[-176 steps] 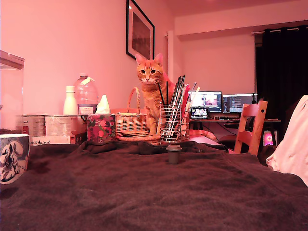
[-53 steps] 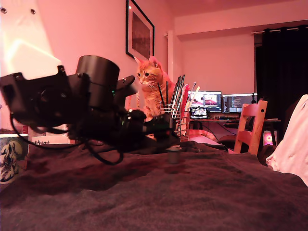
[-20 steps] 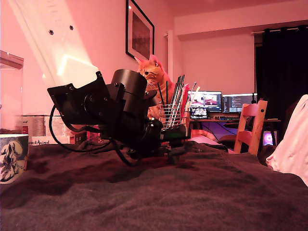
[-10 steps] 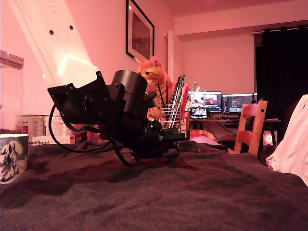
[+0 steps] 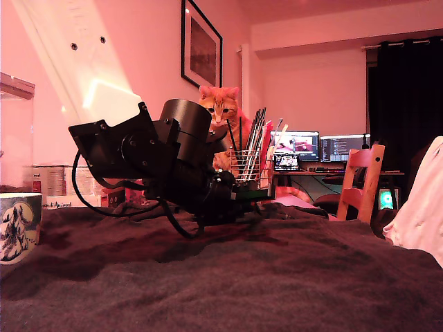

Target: Pick up the coffee capsules on the table and drop them inside the coffee cup

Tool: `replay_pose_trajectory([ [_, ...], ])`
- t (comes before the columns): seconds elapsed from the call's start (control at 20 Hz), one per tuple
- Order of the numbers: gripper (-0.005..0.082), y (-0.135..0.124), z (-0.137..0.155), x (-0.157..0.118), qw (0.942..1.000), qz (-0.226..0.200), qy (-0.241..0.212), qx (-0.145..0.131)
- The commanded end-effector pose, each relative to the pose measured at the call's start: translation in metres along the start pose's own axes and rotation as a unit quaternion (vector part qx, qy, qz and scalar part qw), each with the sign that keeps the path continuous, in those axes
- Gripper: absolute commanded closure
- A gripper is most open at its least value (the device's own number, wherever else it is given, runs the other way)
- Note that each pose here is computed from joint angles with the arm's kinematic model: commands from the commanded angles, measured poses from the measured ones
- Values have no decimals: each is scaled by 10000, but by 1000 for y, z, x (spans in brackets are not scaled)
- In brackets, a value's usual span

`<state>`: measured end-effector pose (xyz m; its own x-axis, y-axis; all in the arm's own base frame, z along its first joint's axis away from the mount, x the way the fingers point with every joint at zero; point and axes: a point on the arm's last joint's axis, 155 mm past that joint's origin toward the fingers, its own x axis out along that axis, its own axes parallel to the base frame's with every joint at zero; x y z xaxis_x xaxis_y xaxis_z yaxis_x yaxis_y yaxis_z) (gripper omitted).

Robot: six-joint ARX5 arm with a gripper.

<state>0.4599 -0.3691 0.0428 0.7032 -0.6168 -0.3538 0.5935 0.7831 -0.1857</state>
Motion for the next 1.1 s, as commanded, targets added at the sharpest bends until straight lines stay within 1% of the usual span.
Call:
replay_pose_trajectory([
  [0.0,559,-2,-2,2,10000,-59,41,48],
  [0.05,559,-3,1,0,9999,-62,58,139],
  [0.1,559,-5,5,-2,9999,-70,60,143],
  [0.15,559,-7,9,-5,9996,-83,54,248],
  [0.3,559,-13,19,-11,9995,-108,79,294],
  [0.4,559,-16,20,-15,9994,-119,160,298],
  [0.65,559,-22,22,-24,9991,-169,194,330],
  [0.9,559,-23,24,-46,9989,-173,137,413],
  [1.05,559,-25,33,-65,9988,-199,-53,448],
])
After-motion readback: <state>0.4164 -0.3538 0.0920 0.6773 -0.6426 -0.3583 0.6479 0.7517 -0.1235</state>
